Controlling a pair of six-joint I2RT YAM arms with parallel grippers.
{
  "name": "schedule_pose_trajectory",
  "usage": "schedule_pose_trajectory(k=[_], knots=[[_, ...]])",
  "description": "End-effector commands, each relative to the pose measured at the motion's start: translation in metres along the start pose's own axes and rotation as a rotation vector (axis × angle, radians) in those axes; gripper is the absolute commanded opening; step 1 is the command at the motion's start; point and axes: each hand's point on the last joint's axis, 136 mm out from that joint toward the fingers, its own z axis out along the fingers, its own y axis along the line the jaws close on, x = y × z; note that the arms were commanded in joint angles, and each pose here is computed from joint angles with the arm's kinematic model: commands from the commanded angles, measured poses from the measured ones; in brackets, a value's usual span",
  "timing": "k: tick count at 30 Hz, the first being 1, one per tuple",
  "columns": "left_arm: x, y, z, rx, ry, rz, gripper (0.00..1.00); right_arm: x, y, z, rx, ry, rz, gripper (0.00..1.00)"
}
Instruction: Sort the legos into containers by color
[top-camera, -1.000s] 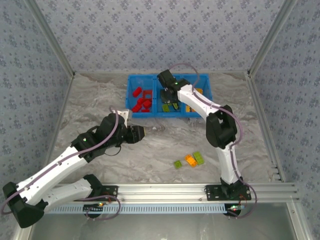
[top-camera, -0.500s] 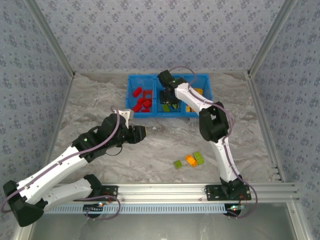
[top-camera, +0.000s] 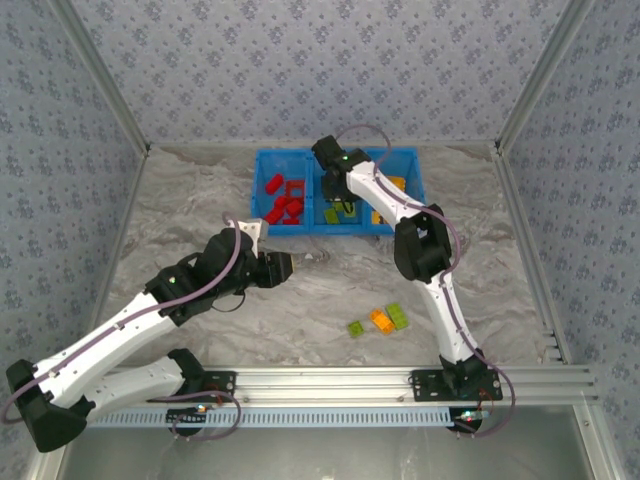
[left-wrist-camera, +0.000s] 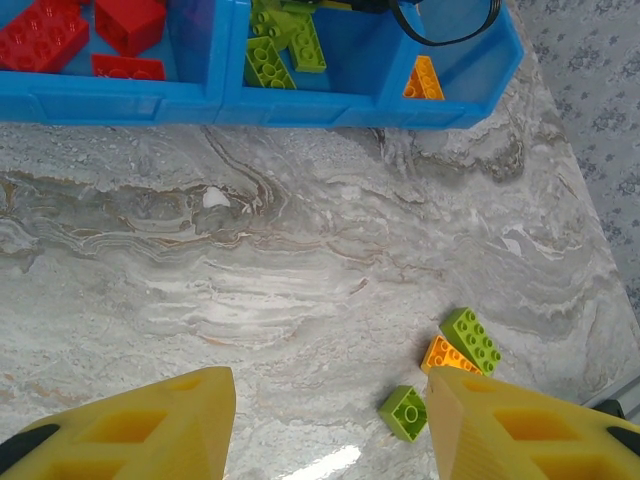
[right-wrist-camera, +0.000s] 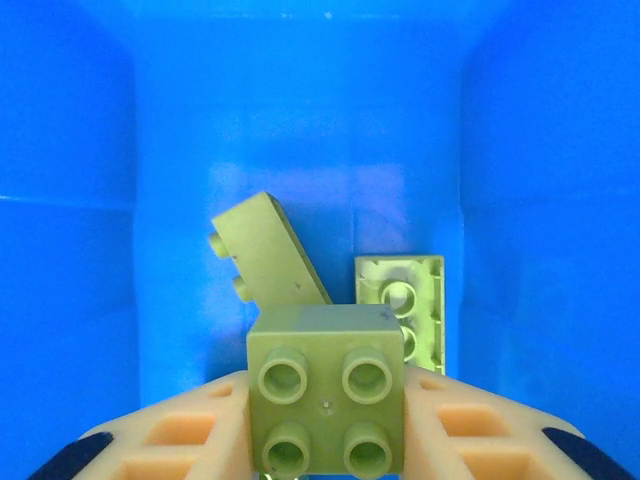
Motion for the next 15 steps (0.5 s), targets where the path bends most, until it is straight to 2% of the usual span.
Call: schedule_pose_trajectory(k=[1,9,15], knots=[[-0.014,-0.013,-0.008,0.027,-0.038,0.005,0.54,0.003,0.006,0.005,0.014,0.007,-0.046,0.36],[-0.012,-0.014,-0.007,0.026,-0.034,0.008,0.54,-0.020,-0.011,0.007,0.050,-0.043,-0.003,0.37],[-0.014,-0.036,-0.001,0.095,-0.047,0.052,0.54,-0.029,-0.013,0.028,0.055,-0.048,-0.013,0.37]])
